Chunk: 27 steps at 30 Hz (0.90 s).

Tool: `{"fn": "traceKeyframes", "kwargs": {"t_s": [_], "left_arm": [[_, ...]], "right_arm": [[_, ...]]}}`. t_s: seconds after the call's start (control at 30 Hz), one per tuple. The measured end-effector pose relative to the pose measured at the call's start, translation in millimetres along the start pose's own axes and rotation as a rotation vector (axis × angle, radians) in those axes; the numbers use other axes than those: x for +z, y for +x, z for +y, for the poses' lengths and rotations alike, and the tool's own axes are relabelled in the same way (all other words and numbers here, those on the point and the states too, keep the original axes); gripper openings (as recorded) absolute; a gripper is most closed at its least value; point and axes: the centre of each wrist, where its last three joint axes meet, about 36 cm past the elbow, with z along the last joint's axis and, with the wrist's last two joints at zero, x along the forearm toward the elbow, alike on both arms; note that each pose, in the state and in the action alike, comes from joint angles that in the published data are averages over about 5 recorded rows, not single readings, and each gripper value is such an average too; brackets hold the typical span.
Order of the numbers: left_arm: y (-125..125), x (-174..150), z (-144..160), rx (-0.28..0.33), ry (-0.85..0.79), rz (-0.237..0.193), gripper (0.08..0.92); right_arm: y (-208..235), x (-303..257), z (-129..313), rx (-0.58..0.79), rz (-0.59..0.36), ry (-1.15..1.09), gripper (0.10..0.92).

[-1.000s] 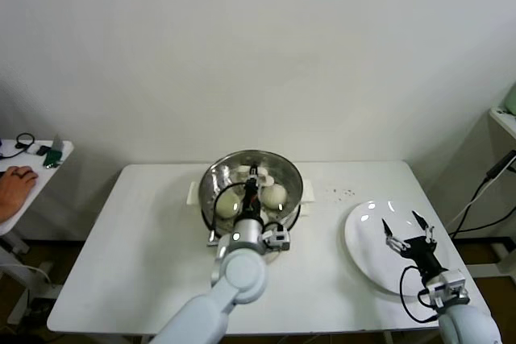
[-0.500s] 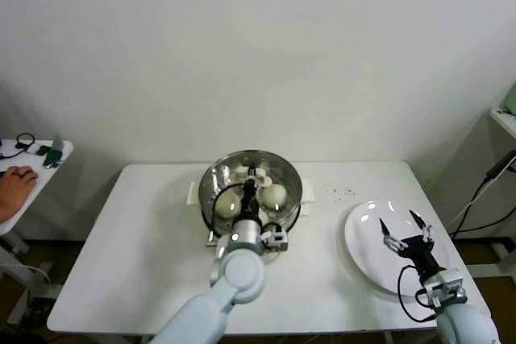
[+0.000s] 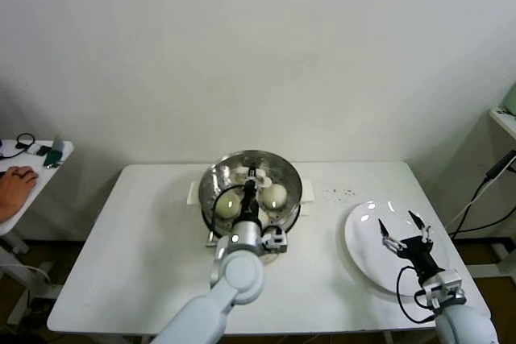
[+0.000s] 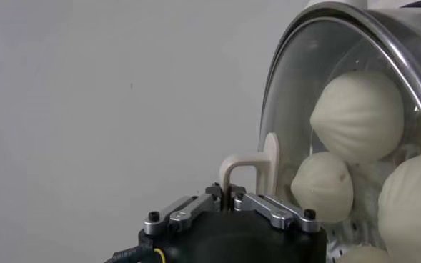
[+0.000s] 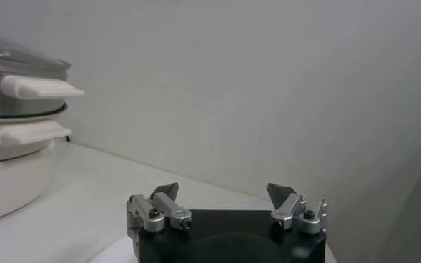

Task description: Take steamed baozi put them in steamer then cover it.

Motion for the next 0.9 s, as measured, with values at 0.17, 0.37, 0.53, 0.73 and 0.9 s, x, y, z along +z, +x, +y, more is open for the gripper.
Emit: {"fn": "traceKeyframes", "kwargs": {"t_s": [0.17,0.37,0.53,0.73,0.9], "left_arm": [[0.9,0.3,1.2,0.011,0.005,0.003,0.180],[3.8,3.8,4.6,0.026,0.018,0.004,0.346],[8.6,9.0,10.5,0.028,0.036,0.008,0.485],[17.4,18.3,20.8,0.033,0.068,0.009,0.658],[29.2,25.8,31.2,0.039,0.100,-0.006,0.790]], "right_arm": [[1.1,0.0,0.3,-0.001,0.000,-0.001,0.823],[1.5,0.1,0.9,-0.004,0.002,-0.002,0.823],[1.8,-0.1,2.2,-0.006,0.006,-0.006,0.823],[3.8,-2.0,4.8,-0.007,0.023,-0.014,0.823],[4.7,-5.1,6.5,-0.006,0.055,-0.021,0.823]]}}
